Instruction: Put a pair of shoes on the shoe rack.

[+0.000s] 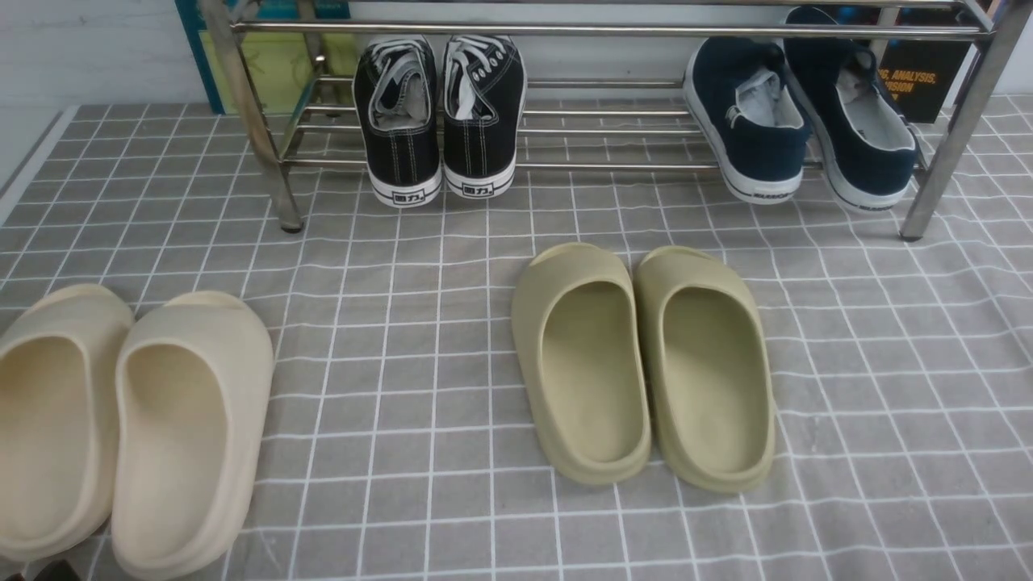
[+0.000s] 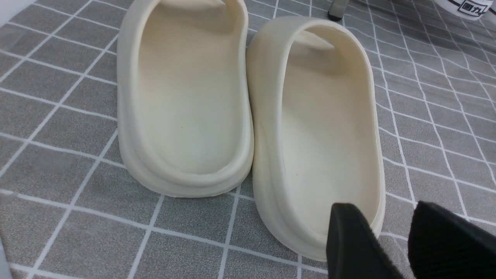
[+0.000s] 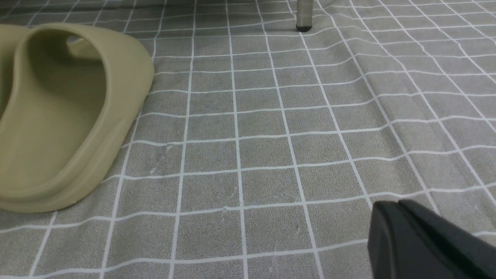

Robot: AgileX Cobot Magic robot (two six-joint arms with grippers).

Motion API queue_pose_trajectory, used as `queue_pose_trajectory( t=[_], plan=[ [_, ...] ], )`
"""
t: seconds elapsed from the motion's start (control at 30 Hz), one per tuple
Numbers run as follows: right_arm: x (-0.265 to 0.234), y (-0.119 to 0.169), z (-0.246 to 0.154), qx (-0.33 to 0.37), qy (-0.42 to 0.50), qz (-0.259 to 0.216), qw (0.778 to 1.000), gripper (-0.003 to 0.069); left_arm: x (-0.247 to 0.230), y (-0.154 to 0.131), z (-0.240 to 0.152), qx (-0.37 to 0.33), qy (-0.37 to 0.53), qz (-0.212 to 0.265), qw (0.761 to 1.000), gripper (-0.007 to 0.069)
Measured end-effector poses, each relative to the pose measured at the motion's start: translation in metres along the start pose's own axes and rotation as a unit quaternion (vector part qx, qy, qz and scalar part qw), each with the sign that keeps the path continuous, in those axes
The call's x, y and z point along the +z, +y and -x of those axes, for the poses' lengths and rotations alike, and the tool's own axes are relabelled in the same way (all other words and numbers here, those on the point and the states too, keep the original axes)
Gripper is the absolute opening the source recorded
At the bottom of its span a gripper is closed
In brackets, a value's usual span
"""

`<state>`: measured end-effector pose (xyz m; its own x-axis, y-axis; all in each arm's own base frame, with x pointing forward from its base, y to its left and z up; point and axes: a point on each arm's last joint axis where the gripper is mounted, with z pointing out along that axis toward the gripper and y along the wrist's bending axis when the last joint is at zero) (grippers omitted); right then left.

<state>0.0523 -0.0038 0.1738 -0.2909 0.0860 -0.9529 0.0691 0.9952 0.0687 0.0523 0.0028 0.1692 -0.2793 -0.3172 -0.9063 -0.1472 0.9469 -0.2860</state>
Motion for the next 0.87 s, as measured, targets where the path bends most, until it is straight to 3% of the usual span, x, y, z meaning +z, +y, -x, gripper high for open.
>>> queue_pose_trajectory(
  t=[0.87],
  plan=[
    [0.0000, 0.0000, 0.0000, -0.001, 0.000, 0.000, 1.000, 0.0039, 0.0000, 0.0000, 0.0000, 0.000, 0.000, 0.000, 1.000, 0.0239]
  ],
)
